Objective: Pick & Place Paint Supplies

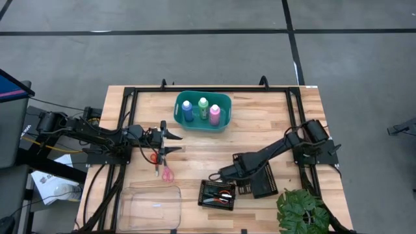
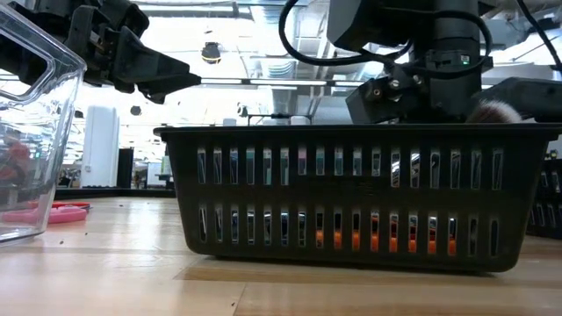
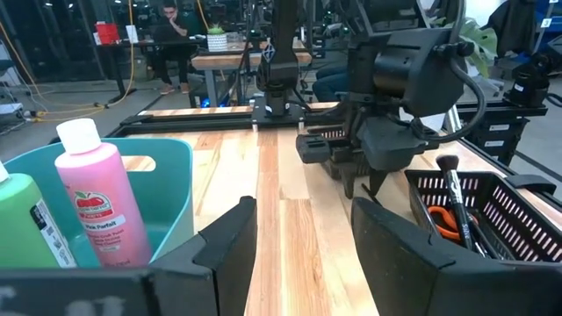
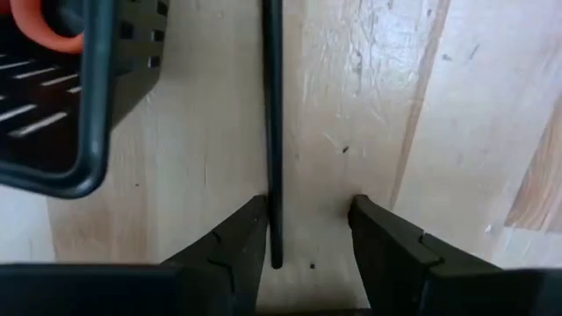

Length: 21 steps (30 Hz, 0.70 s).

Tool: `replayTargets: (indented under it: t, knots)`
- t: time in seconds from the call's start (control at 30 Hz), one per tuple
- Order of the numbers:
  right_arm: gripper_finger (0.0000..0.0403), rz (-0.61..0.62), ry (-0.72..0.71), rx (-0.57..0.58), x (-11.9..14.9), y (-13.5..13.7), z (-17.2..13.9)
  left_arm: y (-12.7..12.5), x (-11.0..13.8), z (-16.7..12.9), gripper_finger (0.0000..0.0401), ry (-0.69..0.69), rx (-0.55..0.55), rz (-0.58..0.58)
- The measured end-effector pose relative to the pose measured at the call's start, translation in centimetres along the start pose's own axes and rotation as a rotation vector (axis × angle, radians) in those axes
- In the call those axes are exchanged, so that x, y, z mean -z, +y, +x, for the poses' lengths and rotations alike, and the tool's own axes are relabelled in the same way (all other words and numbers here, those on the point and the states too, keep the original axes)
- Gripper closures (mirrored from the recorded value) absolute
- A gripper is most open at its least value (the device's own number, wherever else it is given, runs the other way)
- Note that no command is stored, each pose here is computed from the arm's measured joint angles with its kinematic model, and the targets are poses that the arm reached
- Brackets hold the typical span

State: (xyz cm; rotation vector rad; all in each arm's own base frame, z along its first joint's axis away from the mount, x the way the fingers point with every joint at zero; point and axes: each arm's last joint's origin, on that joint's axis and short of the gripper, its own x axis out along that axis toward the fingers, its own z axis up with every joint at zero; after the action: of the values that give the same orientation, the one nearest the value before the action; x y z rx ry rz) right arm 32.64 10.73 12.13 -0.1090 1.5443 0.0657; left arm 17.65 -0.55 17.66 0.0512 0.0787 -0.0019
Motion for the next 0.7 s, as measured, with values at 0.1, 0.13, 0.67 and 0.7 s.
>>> replayTargets:
  t: [0.1, 0.13, 0.67, 0.7]
  knots:
    - [0.0269, -0.003, -0.008, -0.009, -0.2, -0.6, 0.1, 0.0, 0.0, 0.0, 0.0225, 0.001, 0.000, -0.001]
    - [0.0279, -0.007, -0.009, -0.012, -0.2, -0.7, 0.1, 0.0, 0.0, 0.0, 0.0225, 0.002, 0.000, -0.001]
    - [0.0400, -0.007, -0.073, -0.014, -1.2, -2.7, 0.3, 0.0, 0.4, 0.0, 0.0225, 0.040, 0.002, 0.001]
    - [0.0401, -0.004, -0.076, -0.011, -1.2, -2.7, 0.2, 0.0, 0.4, 0.0, 0.0225, 0.041, 0.002, 0.001]
